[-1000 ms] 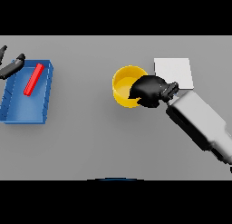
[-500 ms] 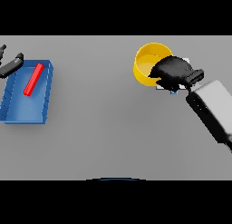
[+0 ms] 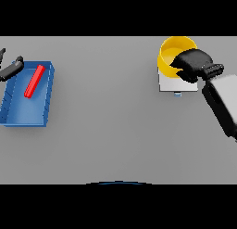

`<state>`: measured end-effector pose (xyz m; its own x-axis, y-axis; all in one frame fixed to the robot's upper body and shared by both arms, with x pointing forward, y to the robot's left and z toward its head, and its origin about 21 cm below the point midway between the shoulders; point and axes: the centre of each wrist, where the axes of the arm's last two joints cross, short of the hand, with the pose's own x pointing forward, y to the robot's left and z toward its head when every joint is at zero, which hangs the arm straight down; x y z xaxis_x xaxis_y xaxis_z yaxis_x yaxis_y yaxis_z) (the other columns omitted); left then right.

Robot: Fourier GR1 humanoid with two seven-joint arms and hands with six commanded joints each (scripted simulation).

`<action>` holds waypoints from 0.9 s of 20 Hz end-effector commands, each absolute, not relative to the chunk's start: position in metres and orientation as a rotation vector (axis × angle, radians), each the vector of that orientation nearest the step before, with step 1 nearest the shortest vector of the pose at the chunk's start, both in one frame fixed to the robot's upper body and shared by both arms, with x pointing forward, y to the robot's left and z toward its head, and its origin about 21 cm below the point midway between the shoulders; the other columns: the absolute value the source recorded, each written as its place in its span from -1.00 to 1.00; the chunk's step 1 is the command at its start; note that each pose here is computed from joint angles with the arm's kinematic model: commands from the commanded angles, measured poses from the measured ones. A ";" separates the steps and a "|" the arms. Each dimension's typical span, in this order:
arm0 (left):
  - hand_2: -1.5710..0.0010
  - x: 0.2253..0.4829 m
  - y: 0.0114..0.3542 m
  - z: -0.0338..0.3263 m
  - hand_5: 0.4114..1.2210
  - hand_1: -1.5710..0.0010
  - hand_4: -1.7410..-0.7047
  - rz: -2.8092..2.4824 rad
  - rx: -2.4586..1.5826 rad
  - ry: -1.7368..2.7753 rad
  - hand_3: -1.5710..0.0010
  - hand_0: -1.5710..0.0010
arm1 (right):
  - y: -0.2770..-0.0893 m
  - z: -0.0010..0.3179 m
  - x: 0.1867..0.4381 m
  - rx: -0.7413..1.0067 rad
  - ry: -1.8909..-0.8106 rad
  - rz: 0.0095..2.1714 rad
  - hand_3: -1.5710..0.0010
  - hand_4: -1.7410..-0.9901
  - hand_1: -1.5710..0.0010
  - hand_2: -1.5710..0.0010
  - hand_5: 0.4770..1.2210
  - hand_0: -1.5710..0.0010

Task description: Pick up the red beaker and tilt it to pour out 1 green nut into yellow bowl. Pick up the yellow bowl and place it on the metallic measuring scale.

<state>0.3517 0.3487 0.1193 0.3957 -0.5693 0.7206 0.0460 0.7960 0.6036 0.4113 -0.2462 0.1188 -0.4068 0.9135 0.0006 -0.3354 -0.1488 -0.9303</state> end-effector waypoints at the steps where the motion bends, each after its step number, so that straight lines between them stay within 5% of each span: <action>1: 1.00 0.352 0.348 0.118 -0.09 1.00 0.69 -0.416 0.548 -1.103 1.00 1.00 | -0.251 0.114 0.414 -0.745 -1.171 1.704 -0.50 -1.00 -1.00 -0.91 1.00 -1.00; 14: 1.00 0.357 0.345 0.118 -0.08 1.00 0.73 -0.439 0.563 -1.103 1.00 1.00 | -0.269 0.084 0.421 -0.715 -1.097 1.647 -0.84 -1.00 -1.00 -0.75 1.00 -1.00; 16: 1.00 0.358 0.344 0.117 -0.09 1.00 0.74 -0.438 0.565 -1.095 1.00 1.00 | -0.268 0.082 0.421 -0.714 -1.092 1.635 -0.59 -1.00 -0.90 -0.83 1.00 -0.99; 17: 1.00 0.358 0.344 0.117 -0.10 1.00 0.75 -0.439 0.564 -1.087 1.00 1.00 | -0.269 0.084 0.423 -0.715 -1.090 1.638 -0.41 -0.84 -0.82 -0.71 1.00 -0.98; 18: 1.00 0.357 0.345 0.117 -0.11 1.00 0.75 -0.435 0.562 -1.089 1.00 1.00 | -0.267 0.083 0.422 -0.725 -1.073 1.630 -0.22 -0.71 -0.64 -0.50 0.80 -0.87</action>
